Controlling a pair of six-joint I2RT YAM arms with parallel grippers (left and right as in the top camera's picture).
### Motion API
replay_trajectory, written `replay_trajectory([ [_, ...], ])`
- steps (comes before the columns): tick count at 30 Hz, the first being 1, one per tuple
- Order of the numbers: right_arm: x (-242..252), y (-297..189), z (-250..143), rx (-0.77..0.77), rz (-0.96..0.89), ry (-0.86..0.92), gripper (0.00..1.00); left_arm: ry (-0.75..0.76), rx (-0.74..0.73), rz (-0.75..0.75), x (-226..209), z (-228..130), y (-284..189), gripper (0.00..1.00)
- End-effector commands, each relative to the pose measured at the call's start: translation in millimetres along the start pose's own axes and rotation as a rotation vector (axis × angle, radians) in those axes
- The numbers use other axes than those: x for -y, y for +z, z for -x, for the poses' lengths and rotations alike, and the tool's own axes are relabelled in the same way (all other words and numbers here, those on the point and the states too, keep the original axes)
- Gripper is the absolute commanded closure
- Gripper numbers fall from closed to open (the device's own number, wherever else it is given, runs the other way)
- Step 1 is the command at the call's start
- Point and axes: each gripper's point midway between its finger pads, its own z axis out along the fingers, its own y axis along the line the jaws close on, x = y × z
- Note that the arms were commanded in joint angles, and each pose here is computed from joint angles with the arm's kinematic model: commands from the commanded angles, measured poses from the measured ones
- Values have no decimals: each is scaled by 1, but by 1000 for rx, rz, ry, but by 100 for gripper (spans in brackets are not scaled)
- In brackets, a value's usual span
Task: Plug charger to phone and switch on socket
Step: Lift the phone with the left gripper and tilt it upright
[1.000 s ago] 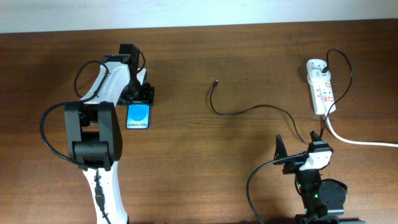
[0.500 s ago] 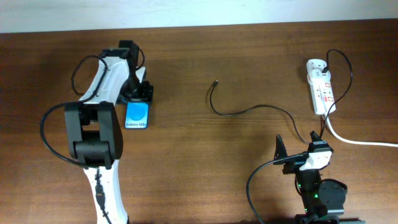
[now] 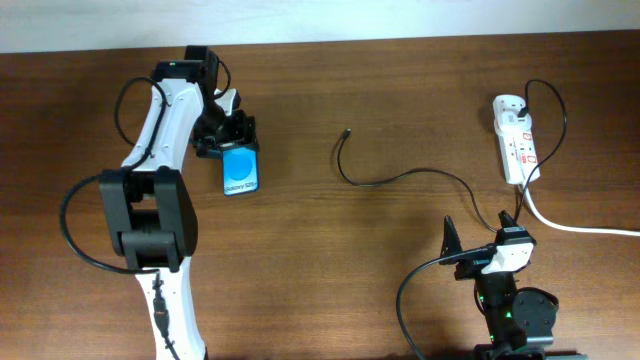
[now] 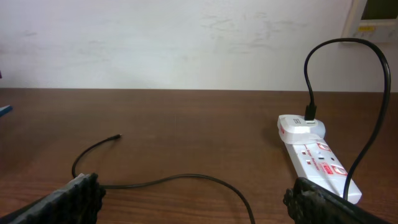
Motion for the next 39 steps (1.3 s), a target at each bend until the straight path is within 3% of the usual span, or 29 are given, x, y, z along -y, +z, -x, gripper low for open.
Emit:
replay_trajectory([
  [1, -1, 0, -2, -3, 5, 7, 2, -28, 15, -193, 36, 6, -11, 38],
  [6, -1, 0, -2, -3, 5, 7, 2, -23, 2, -301, 54, 4, -15, 47],
  [9, -1, 0, -2, -3, 5, 7, 2, -24, 10, -314, 56, 7, -16, 67],
  [12, -1, 0, -2, -3, 5, 7, 2, -27, 21, -319, 57, 10, -17, 94],
  [14, -1, 0, -2, -3, 5, 7, 2, -49, 33, -321, 55, 14, -21, 100],
  [22, -1, 0, -2, -3, 4, 7, 2, -186, 88, -358, 61, 33, -51, 100],
  [27, -1, 0, -2, -2, 4, 7, 2, -315, 41, -399, 67, 29, -53, 100],
  [31, -4, 0, 1, 10, 19, 9, 2, -334, 0, -479, 81, 24, -58, 100],
  [35, -16, -1, 11, 34, 95, 219, 2, -459, -87, -472, 81, 10, -58, 100],
  [39, -24, -4, 23, 0, 133, 263, 2, -535, -132, -459, 80, 3, -57, 100],
])
